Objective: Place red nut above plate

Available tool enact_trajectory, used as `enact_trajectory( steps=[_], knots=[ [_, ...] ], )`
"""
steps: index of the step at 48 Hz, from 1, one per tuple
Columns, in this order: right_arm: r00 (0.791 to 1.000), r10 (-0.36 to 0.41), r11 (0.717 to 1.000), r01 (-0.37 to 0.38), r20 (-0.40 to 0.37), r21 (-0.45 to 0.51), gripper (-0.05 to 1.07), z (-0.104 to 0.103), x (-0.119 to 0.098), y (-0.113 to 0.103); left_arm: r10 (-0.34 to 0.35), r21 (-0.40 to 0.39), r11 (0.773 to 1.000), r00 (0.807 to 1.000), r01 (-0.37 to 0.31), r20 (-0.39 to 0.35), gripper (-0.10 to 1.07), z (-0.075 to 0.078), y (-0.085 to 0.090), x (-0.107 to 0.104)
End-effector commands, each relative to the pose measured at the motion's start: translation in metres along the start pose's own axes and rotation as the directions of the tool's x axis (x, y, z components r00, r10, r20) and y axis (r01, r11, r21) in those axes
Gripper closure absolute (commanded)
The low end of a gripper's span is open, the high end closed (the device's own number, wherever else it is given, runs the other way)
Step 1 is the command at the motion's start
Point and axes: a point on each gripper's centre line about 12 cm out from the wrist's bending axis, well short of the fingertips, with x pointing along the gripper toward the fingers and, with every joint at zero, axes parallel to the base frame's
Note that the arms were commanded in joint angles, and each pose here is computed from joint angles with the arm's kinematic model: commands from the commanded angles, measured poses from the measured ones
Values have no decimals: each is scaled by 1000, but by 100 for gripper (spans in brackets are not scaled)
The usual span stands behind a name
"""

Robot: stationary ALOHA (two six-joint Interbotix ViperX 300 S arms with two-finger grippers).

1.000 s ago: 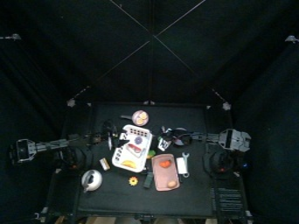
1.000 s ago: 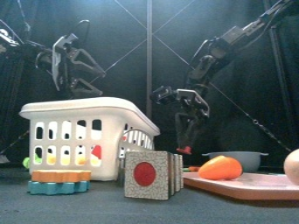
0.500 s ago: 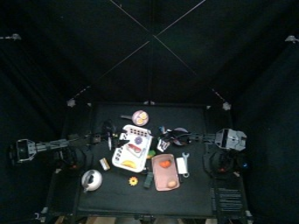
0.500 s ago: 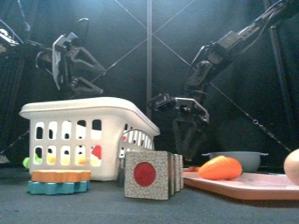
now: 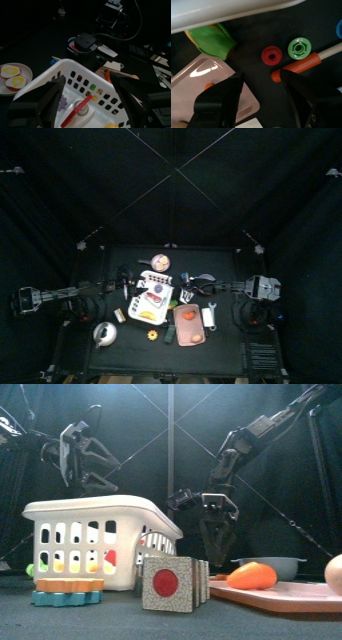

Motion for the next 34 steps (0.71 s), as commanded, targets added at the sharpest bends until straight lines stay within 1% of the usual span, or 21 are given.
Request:
enact_trajectory(
  steps=[1,9,18,27,34],
  knots=[
    [1000,4,1000,-3,20,-23,12,7,-9,8,-9,6,1000,1000,9,23,-5,7,-2,1],
    [1000,3,999,-3,-1,-50,12,6,-10,16,-12,6,1000,1000,12,24,-5,7,-3,1],
    [1000,5,998,-4,5,-57,12,8,-12,19,-12,6,1000,1000,12,24,-5,7,-3,1],
    [1000,6,997,-7,-10,-74,12,6,-12,25,-10,5,1000,1000,10,23,-5,7,-2,1],
    [1000,10,997,-10,-5,-83,12,6,-13,29,-11,6,1000,1000,10,21,-5,7,-2,1]
  ],
)
